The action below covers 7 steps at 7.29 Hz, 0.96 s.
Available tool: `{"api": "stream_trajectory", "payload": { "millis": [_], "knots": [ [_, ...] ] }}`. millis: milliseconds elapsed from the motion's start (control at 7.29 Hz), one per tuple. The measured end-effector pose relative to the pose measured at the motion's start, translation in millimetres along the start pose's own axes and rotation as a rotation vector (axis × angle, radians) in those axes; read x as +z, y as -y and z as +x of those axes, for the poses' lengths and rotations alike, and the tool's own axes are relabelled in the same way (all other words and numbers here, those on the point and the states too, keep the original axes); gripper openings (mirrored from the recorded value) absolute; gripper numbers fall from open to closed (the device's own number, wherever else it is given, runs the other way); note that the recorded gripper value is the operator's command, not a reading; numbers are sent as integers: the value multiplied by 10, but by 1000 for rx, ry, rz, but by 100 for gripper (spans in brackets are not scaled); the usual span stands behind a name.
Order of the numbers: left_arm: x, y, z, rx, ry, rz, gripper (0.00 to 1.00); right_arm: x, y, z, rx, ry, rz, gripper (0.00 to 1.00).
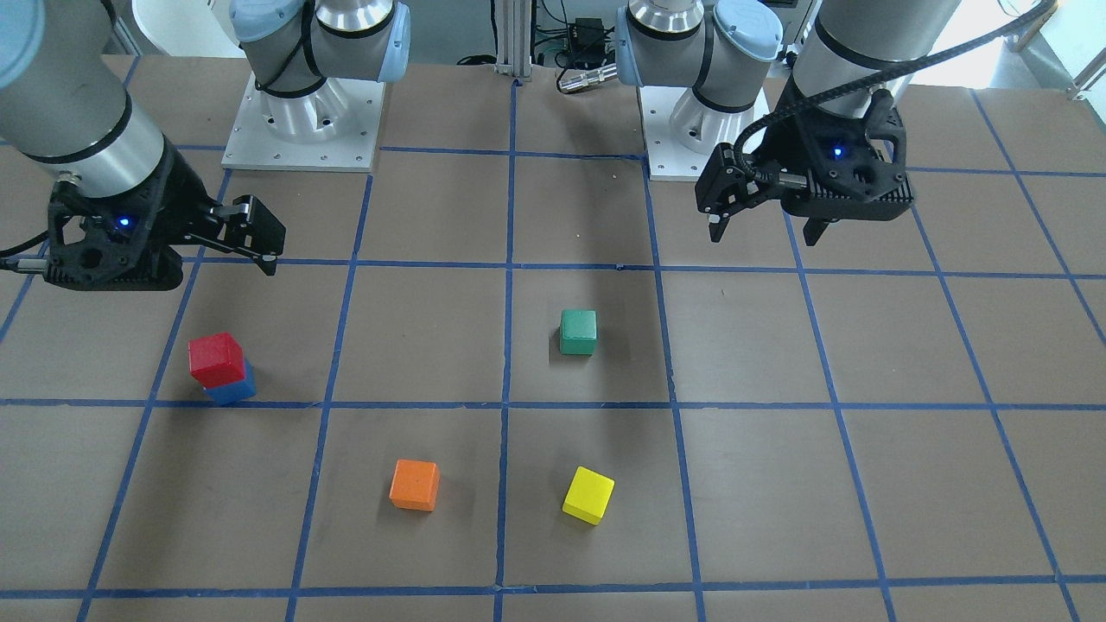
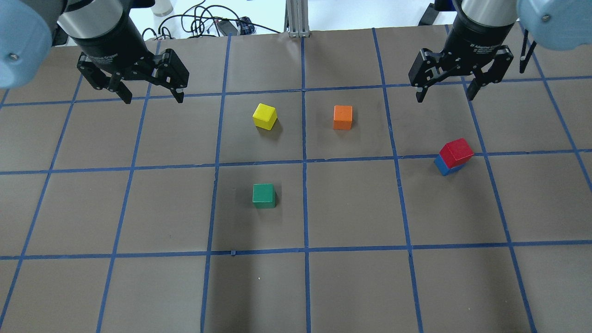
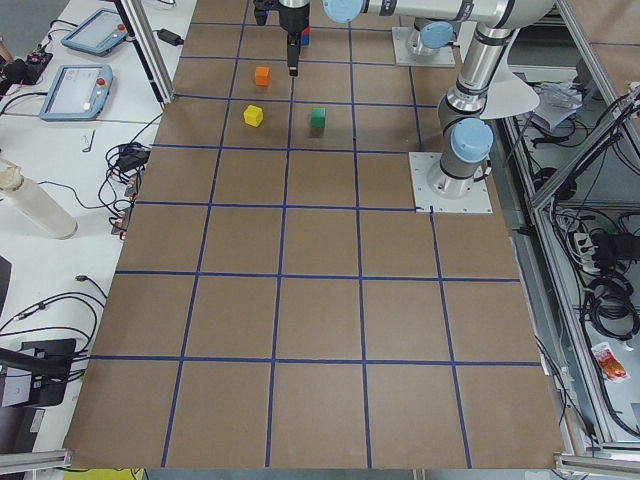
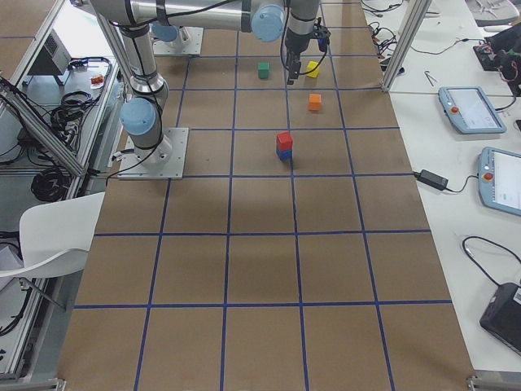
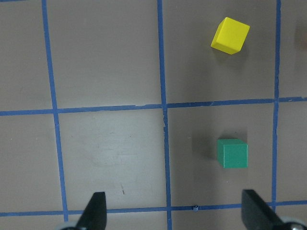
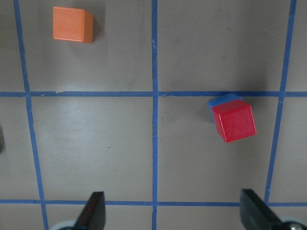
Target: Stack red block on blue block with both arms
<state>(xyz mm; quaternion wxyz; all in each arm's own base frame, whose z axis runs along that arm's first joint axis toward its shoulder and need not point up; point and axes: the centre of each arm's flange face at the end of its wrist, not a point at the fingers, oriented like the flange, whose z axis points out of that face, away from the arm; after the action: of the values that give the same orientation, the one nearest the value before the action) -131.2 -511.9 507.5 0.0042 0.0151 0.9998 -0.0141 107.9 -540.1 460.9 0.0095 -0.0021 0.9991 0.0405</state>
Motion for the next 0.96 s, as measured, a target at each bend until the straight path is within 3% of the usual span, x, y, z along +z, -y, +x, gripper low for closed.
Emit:
{"api": "stream_trajectory", "payload": {
  "millis": [685, 960],
  "knots": [
    [-6, -3, 4, 1, -1, 2, 100, 6, -324, -212, 8, -2, 25, 100],
    [-6, -2, 1, 0, -1, 2, 100, -17, -326, -198, 57, -7, 37, 100]
  ]
}}
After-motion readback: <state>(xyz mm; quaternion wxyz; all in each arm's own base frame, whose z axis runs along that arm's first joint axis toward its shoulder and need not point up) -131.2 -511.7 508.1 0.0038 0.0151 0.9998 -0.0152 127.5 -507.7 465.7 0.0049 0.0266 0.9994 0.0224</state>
